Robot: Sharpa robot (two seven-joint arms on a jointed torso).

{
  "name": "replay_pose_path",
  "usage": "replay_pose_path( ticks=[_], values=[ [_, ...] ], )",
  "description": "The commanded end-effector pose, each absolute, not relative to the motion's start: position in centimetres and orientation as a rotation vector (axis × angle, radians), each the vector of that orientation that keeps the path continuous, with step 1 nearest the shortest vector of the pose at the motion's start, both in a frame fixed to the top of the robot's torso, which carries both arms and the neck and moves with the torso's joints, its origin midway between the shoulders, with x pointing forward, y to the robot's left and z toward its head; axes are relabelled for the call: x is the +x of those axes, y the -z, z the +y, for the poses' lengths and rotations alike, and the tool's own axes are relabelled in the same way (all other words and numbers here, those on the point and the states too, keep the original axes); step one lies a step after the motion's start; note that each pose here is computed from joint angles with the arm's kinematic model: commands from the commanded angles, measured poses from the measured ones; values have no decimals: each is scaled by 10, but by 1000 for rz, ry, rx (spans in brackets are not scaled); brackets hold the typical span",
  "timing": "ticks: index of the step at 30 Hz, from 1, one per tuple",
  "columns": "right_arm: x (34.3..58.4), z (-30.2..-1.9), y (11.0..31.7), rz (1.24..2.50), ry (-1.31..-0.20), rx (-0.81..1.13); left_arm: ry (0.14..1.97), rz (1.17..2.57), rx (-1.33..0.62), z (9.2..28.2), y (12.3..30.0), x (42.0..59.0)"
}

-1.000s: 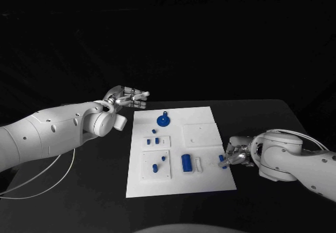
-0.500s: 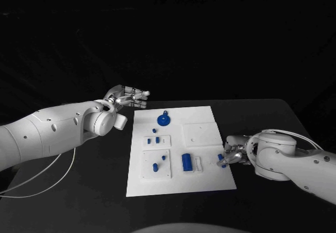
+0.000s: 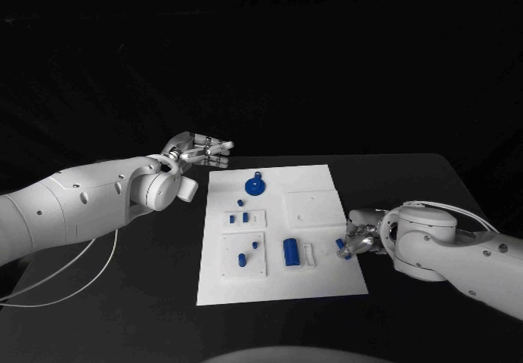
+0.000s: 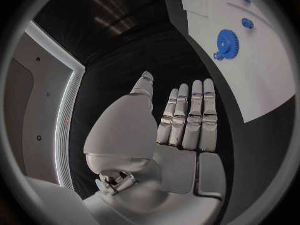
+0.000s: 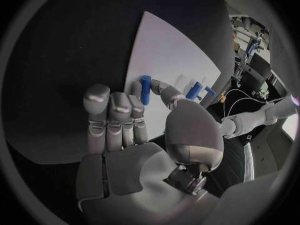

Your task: Assemble the parts on the task board

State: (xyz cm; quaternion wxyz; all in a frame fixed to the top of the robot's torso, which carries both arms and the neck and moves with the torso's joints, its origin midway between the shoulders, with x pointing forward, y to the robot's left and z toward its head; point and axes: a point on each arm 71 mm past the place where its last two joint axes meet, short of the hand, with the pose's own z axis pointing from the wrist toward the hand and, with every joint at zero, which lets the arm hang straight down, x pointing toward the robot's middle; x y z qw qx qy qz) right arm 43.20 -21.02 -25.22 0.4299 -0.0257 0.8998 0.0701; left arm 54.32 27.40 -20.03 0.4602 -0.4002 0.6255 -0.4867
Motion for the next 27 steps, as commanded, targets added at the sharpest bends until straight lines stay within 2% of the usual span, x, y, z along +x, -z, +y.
replay_pose_path(
  ticks=[1, 19, 27],
  values=[
    [426, -217, 268, 2301, -128, -57, 1216, 1551, -979, 272, 200, 543],
    [423, -214, 269, 2347, -307, 215, 1214, 1556, -981, 272, 201, 542],
    [416, -208, 265, 2356, -375, 280, 1214, 1557, -981, 272, 201, 542]
  ],
)
